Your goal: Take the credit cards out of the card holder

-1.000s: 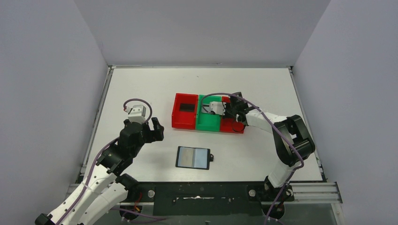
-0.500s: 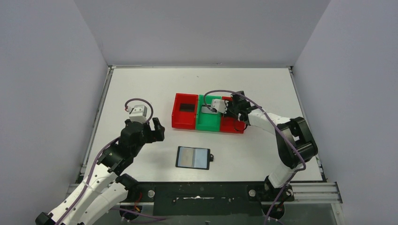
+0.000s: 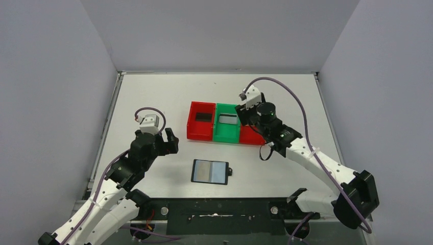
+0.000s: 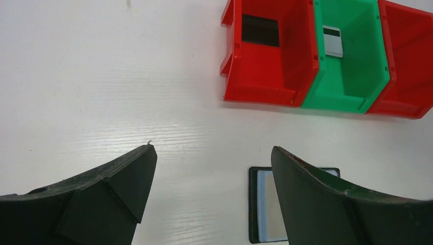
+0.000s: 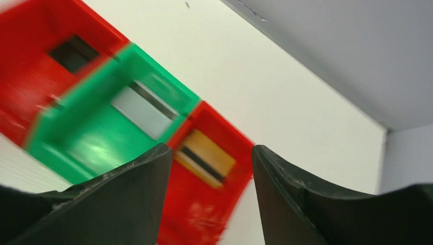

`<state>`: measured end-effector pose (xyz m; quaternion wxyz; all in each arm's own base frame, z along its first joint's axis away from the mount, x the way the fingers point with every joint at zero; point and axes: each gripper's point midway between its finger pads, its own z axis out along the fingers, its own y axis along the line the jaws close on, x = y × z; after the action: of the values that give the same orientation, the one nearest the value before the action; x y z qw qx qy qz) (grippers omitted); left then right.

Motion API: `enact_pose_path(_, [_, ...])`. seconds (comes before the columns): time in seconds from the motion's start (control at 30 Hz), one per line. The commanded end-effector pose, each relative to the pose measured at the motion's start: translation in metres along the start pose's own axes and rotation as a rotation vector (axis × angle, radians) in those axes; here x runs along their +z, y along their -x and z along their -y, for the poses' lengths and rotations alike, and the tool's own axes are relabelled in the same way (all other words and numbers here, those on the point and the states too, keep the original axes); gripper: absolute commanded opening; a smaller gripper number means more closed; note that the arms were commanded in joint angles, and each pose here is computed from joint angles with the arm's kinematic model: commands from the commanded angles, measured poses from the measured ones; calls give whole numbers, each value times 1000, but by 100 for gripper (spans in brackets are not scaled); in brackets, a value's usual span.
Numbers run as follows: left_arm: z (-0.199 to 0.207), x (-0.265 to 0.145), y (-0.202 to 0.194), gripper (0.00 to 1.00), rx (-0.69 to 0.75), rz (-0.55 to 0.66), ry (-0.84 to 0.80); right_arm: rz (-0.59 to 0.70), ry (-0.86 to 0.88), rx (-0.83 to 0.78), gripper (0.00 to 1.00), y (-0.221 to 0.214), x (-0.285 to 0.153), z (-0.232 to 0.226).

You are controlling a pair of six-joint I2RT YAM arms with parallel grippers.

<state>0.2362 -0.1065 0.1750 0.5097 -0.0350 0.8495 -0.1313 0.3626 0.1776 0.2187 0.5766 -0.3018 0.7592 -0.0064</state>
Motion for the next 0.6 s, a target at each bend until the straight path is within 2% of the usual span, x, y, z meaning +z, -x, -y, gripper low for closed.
enact_pose_path(0.0, [-3,-3,21,84,-22,86,21,-37,-242,654,59,-11,-25,-17])
enact_pose_path(0.07, [-9,-4,23,84,-34,97,55,-148,-294,804,59,-39,-32,-40])
enact_pose_path(0.13, [-15,-4,24,84,-44,103,89,-209,-286,848,58,-52,-38,-75])
enact_pose_path(0.27, [-20,-5,25,84,-54,110,113,-212,-218,914,58,-54,-51,-149])
enact_pose_path(0.43, [-21,-6,26,84,-60,116,118,-297,-194,851,59,-59,-63,-214])
enact_pose_path(0.57, [-23,-7,28,84,-70,126,128,-366,-183,766,59,-63,-63,-248])
